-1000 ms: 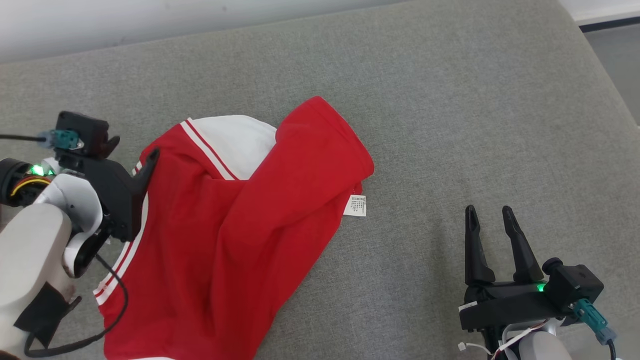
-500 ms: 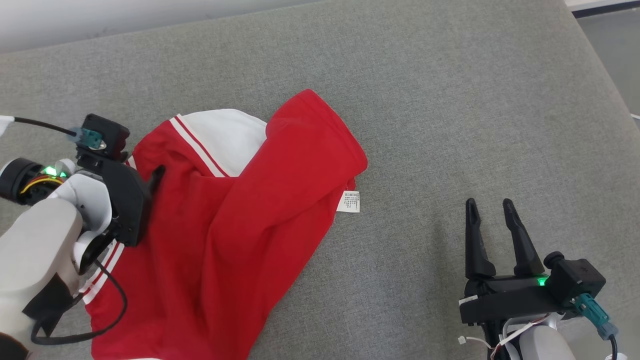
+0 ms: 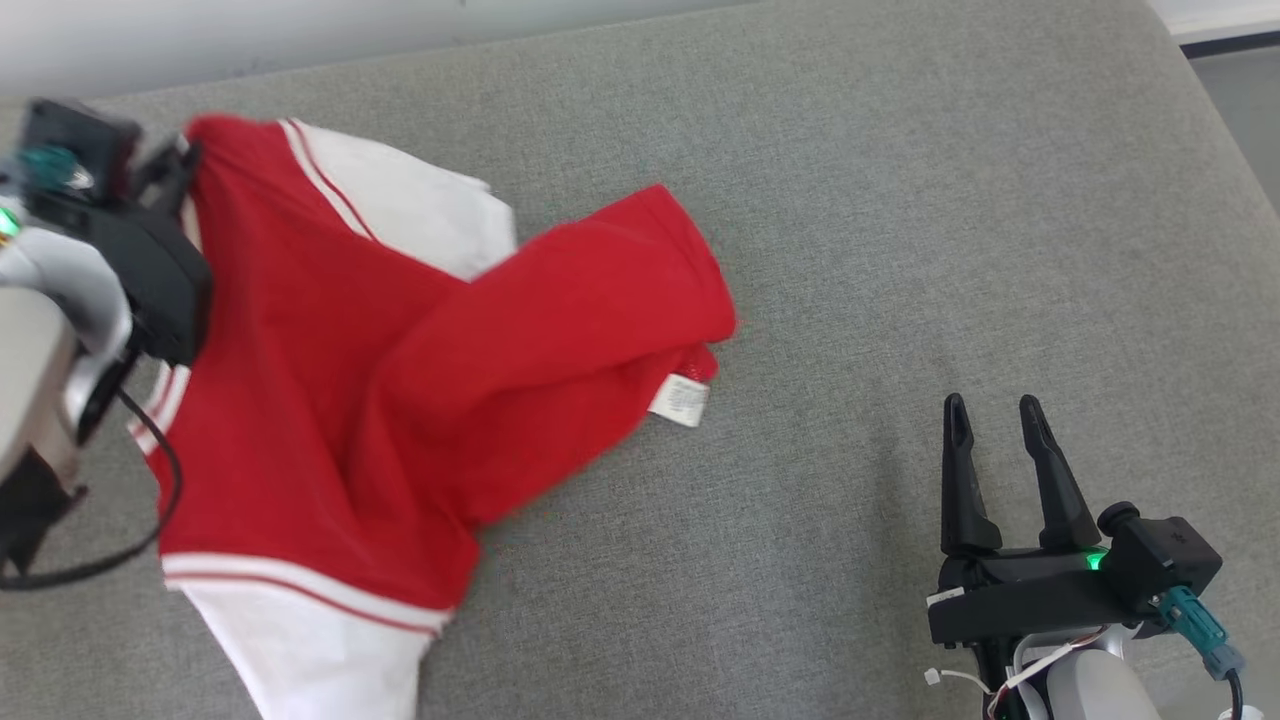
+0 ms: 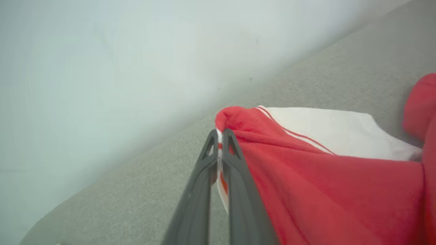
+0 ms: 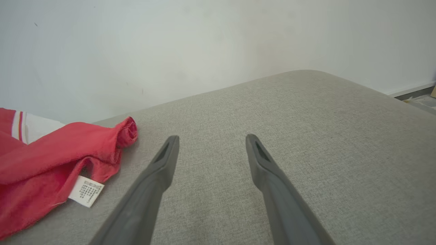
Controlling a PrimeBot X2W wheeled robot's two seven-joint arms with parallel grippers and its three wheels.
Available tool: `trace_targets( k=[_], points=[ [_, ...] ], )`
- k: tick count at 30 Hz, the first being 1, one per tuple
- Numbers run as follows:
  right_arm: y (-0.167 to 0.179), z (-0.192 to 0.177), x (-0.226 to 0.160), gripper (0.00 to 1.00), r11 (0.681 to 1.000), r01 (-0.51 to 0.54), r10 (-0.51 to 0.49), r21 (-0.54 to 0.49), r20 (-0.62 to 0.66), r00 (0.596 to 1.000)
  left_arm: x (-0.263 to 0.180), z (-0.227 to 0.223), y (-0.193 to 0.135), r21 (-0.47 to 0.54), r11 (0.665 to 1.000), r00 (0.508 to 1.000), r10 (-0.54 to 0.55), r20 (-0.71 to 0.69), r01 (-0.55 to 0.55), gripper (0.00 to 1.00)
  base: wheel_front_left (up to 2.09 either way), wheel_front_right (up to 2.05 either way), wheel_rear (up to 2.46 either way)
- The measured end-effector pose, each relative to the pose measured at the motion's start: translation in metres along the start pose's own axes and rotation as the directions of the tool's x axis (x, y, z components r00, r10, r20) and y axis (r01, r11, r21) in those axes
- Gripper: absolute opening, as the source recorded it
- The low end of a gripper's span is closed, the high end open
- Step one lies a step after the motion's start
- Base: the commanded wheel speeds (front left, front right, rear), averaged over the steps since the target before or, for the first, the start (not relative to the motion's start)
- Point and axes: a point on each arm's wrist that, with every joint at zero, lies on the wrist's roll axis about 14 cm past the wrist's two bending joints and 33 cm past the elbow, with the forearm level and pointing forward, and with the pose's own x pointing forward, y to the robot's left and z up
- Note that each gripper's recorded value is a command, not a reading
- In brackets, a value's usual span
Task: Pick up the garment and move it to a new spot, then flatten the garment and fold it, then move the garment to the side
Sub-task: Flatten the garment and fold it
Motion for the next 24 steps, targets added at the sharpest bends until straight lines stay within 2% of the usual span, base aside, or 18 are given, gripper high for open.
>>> trace_targets(
  k=[6,9,10,11,12,16,19,24],
  points=[
    [0.000,0.001,0.000,1.00,1.000,-0.001,0.001,-0.004,0.003,1.000,-0.003,0.018,0.035,0.027,0.993,0.989,0.110,0.100,-0.113,0.00,0.00,0.00,0.00],
    [-0.002,0.000,-0.001,1.00,1.000,0.004,-0.004,-0.006,0.000,1.000,-0.003,0.006,0.043,0.012,0.989,0.986,0.143,0.082,-0.145,0.00,0.00,0.00,0.00],
    [-0.002,0.000,-0.001,1.00,1.000,0.005,-0.005,-0.007,-0.001,1.000,-0.002,0.002,0.042,0.012,0.990,0.987,0.142,0.073,-0.143,0.59,0.00,0.00,0.00],
    [-0.002,-0.001,-0.001,1.00,1.000,0.006,-0.006,-0.007,-0.002,1.000,-0.002,-0.001,0.040,0.011,0.990,0.988,0.137,0.071,-0.138,0.86,0.00,0.00,0.00],
    [-0.003,-0.001,0.000,1.00,1.000,0.008,-0.008,-0.007,-0.002,1.000,-0.002,-0.001,0.038,0.008,0.991,0.987,0.135,0.084,-0.136,1.00,0.00,0.00,0.00],
    [-0.002,0.000,0.000,1.00,1.000,0.005,-0.005,-0.012,0.001,1.000,-0.003,0.010,0.034,-0.004,0.991,0.981,0.133,0.140,-0.134,1.00,0.00,0.00,0.00],
    [0.000,0.003,0.000,1.00,1.000,-0.001,0.001,-0.014,0.008,1.000,-0.012,0.031,0.042,-0.044,0.985,0.961,0.173,0.215,-0.167,1.00,0.00,0.00,0.00],
    [0.006,0.007,-0.004,1.00,1.000,-0.019,0.019,-0.003,0.020,1.000,-0.042,0.088,0.051,-0.137,0.970,0.890,0.238,0.389,-0.200,1.00,0.00,0.00,0.00]
  ],
)
